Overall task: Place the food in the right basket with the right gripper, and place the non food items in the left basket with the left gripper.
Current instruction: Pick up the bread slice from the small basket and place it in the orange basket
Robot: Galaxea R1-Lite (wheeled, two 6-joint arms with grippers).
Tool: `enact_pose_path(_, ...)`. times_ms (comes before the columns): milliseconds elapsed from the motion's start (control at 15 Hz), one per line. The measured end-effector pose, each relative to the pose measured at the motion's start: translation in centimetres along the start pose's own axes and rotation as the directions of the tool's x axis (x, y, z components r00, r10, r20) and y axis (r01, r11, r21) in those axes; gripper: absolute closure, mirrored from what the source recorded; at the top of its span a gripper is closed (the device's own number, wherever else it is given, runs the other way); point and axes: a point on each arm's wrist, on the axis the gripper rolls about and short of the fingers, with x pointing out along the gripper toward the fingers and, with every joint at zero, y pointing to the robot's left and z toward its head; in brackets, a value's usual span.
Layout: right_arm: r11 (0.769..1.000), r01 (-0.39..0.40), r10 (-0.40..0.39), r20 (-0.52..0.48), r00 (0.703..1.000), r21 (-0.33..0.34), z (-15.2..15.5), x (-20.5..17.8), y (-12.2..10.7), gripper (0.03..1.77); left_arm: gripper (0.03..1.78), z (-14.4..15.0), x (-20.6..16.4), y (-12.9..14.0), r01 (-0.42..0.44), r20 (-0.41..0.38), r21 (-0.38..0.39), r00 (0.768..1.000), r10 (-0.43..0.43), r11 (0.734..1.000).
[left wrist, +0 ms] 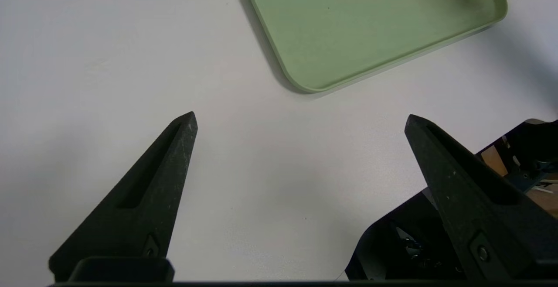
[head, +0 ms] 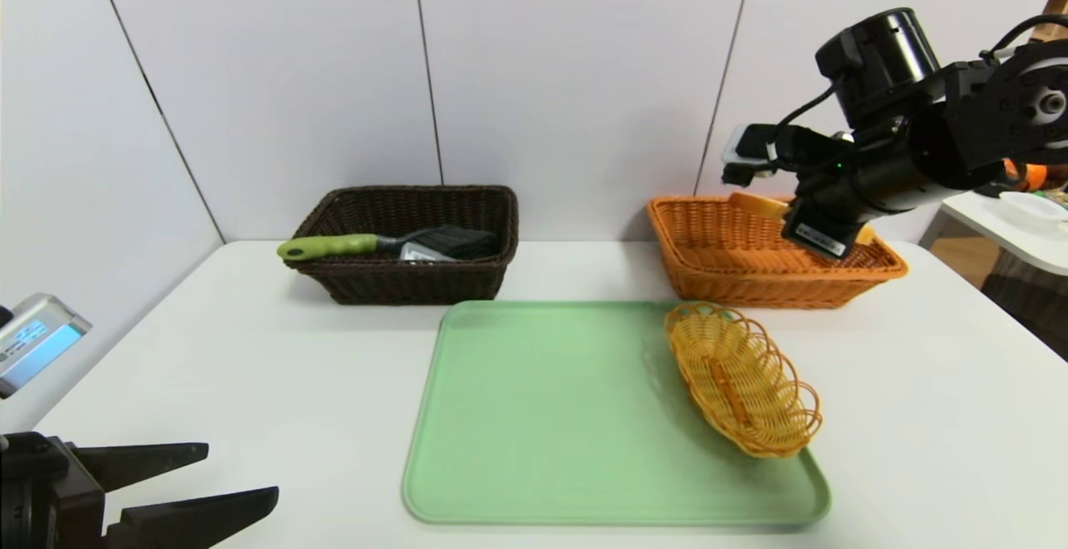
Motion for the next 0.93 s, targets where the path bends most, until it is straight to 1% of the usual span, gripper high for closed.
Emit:
enact_pose_path(267, 1.000, -0.023, 0.023, -0.033, 0.999, -0.008, 0.4, 2.1, 0.2, 1.66, 0.12, -0.3, 0.0, 0.0, 0.000, -0.002, -0.012, 1.000, 0.000, 1.000)
enact_pose_path(600, 0.999, -0.033, 0.033, -0.045, 0.998, -0.012, 1.9, 5.6, 0.3, 1.66, 0.12, -0.2, 0.0, 0.0, -0.001, 0.009, -0.026, 1.000, 0.001, 1.000)
enact_pose_path(933, 0.999, -0.048, 0.047, -0.074, 0.996, -0.013, 2.5, 8.9, 0.9, 1.66, 0.12, 0.0, 0.0, 0.0, 0.003, 0.026, -0.024, 1.000, -0.002, 1.000)
